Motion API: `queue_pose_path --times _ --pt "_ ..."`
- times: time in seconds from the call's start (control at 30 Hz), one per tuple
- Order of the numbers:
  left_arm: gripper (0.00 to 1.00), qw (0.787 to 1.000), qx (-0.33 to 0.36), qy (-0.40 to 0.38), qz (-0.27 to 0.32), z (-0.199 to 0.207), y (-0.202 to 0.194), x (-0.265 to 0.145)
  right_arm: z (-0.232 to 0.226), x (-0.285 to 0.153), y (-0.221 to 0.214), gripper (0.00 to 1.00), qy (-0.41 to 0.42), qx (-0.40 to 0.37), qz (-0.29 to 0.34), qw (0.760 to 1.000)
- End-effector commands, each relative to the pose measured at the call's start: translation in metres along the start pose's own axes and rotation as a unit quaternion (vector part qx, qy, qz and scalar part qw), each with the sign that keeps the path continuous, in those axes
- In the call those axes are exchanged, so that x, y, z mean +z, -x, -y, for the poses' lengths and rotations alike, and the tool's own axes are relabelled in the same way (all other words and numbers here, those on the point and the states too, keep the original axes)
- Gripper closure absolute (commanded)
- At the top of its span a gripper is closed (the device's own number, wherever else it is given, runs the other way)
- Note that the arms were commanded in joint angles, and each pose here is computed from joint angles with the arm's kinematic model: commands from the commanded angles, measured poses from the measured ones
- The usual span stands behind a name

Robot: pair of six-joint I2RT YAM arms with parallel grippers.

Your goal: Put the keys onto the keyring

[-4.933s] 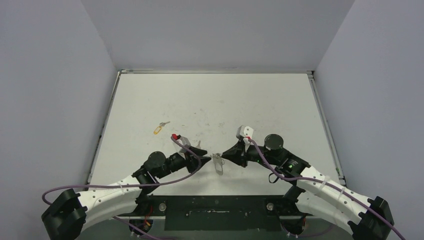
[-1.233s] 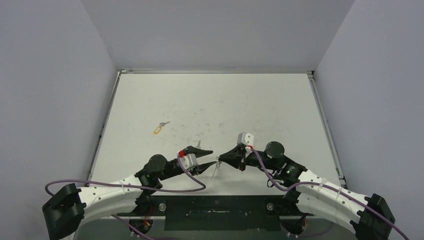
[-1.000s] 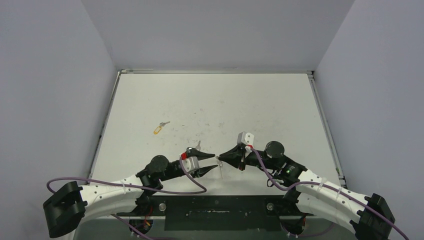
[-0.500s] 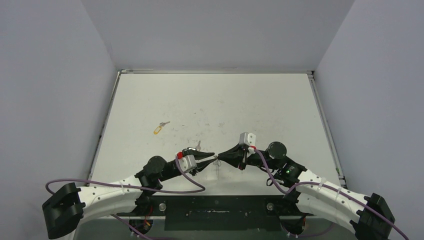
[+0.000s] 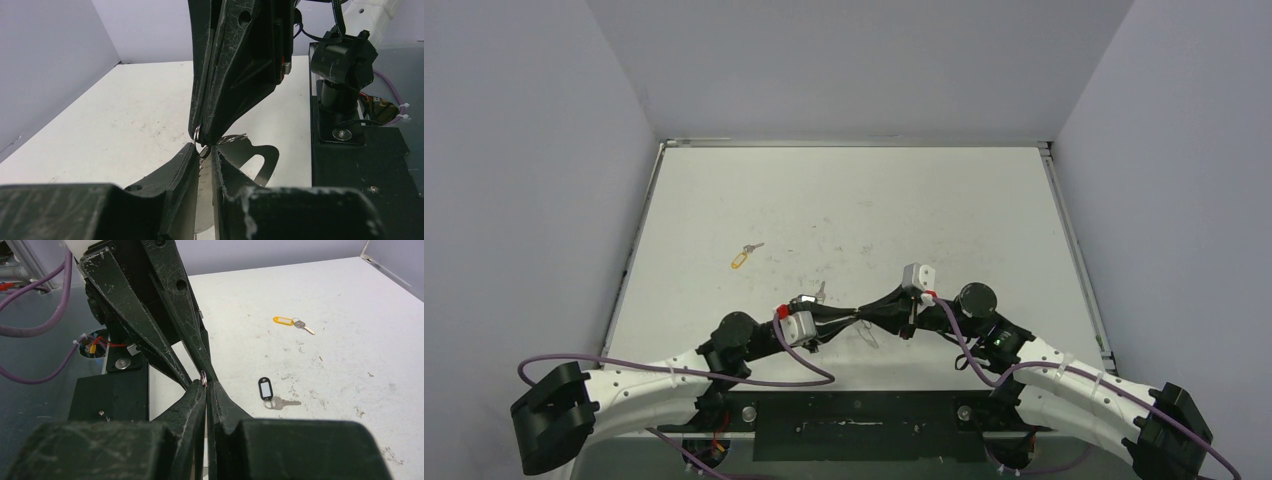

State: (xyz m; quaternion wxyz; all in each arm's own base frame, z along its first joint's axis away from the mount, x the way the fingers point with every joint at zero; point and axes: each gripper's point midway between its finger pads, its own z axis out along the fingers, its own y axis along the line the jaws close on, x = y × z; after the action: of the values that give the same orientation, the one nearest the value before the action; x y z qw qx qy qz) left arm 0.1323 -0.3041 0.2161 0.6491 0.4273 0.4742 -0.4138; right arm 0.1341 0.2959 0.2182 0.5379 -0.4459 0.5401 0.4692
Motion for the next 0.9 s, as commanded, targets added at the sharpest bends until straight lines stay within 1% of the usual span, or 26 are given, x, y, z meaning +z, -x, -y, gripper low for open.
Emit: queue_pose_path --times 0.0,0.1,0.3,0.43,0.53,0.73,0.8,0.87 --pt "0.88 0.998 0.009 -0.01 0.055 0.001 0.033 0.008 -0.008 0.002 0.022 1.0 0.022 -0.025 0.039 0.999" --pt "1.0 0.999 0.008 -0.01 0.052 0.001 0.031 0.008 -0.008 0.002 0.02 1.0 0.022 -0.025 0.036 0.999" --pt "1.0 0.999 -0.004 0.002 0.052 -0.002 0.031 0.006 -0.005 0.001 0.015 1.0 0.013 -0.026 0.026 0.999" --pt "1.0 0.999 -0.02 0.019 0.035 -0.007 0.028 0.004 -0.002 -0.001 0.01 1.0 0.004 -0.028 0.014 0.999" --pt "1.0 0.999 -0.029 0.027 0.022 -0.009 0.027 0.003 -0.002 -0.001 0.007 0.93 0.005 -0.032 0.003 0.999" --pt "1.0 0.999 -0.04 0.035 0.011 -0.011 0.026 0.003 -0.001 -0.001 0.002 0.85 0.007 -0.036 -0.009 0.999" --pt "1.0 0.998 -0.044 0.034 0.004 -0.011 0.023 0.004 -0.001 -0.002 0.001 0.8 0.008 -0.04 -0.013 0.999" --pt "1.0 0.998 -0.046 0.034 -0.004 -0.011 0.021 0.004 -0.001 -0.002 0.0 0.77 0.009 -0.048 -0.019 0.999"
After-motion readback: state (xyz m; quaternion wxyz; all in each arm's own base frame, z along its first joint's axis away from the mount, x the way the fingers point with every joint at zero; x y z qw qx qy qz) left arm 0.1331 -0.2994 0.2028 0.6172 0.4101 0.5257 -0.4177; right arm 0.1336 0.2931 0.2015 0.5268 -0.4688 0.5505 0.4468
